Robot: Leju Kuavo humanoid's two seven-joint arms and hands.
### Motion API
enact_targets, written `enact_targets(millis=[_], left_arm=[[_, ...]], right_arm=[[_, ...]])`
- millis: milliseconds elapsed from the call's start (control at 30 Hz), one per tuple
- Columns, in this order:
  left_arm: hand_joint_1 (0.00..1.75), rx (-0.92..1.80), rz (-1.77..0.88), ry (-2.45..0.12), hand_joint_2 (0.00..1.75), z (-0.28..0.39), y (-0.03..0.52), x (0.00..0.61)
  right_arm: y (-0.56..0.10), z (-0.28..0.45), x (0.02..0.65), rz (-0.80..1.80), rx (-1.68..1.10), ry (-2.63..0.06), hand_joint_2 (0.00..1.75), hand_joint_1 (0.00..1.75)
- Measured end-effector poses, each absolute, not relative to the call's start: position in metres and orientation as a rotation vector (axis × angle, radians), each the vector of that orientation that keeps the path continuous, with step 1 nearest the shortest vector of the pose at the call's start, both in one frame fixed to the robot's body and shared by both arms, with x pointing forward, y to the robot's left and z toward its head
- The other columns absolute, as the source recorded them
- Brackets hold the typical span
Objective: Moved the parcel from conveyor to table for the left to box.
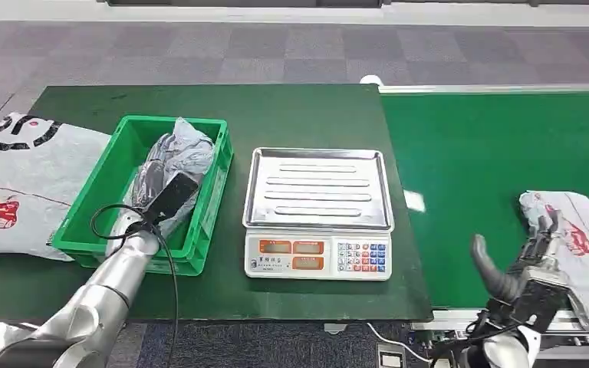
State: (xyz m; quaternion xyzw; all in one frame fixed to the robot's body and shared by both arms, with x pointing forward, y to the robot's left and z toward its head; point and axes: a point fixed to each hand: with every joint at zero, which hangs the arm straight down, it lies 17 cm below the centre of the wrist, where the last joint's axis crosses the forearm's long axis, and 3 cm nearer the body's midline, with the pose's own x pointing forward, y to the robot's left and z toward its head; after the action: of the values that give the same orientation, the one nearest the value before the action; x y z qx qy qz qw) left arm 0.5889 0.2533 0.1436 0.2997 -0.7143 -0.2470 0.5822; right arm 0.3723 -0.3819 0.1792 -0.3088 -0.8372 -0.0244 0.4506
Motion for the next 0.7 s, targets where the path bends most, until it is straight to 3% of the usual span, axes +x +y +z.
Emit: enact_targets(millis=[100, 267, 333, 400, 433, 533, 700], left_arm=[[0.0, 0.935, -0.651, -1.594, 0.0, 0.147, 0.281, 0.59], [0.0, 1.08, -0.63, -1.801, 0.0, 0.194, 0.283, 0.58], [0.0, 0.999, -0.574, -1.935, 0.0, 0.212, 0.262, 0.569], [0.0, 0.672, -0.419, -2.069, 0.0, 0.219, 0.236, 0.554], [0.0, 0.44, -0.322, -2.111, 1.75, 0.222, 0.222, 0.547], [0.0, -0.078, -0.178, -2.164, 1.75, 0.242, 0.178, 0.52], [0.0, -0.363, -0.27, -2.182, 1.75, 0.249, 0.12, 0.476]], right_arm=[[-0.395, 0.194, 0.373, -0.07, -0.795, -2.095, 1.75, 0.0], [-0.41, 0.208, 0.375, -0.089, -0.858, -2.11, 1.75, 0.0], [-0.416, 0.211, 0.374, -0.076, -0.896, -2.105, 1.75, 0.0], [-0.418, 0.213, 0.376, -0.025, -0.952, -2.086, 1.75, 0.0], [-0.42, 0.215, 0.378, 0.002, -0.976, -2.076, 1.75, 0.0], [-0.429, 0.215, 0.397, 0.099, -1.064, -2.015, 1.75, 0.0], [-0.472, 0.201, 0.416, 0.14, -1.212, -1.856, 1.75, 0.0]])
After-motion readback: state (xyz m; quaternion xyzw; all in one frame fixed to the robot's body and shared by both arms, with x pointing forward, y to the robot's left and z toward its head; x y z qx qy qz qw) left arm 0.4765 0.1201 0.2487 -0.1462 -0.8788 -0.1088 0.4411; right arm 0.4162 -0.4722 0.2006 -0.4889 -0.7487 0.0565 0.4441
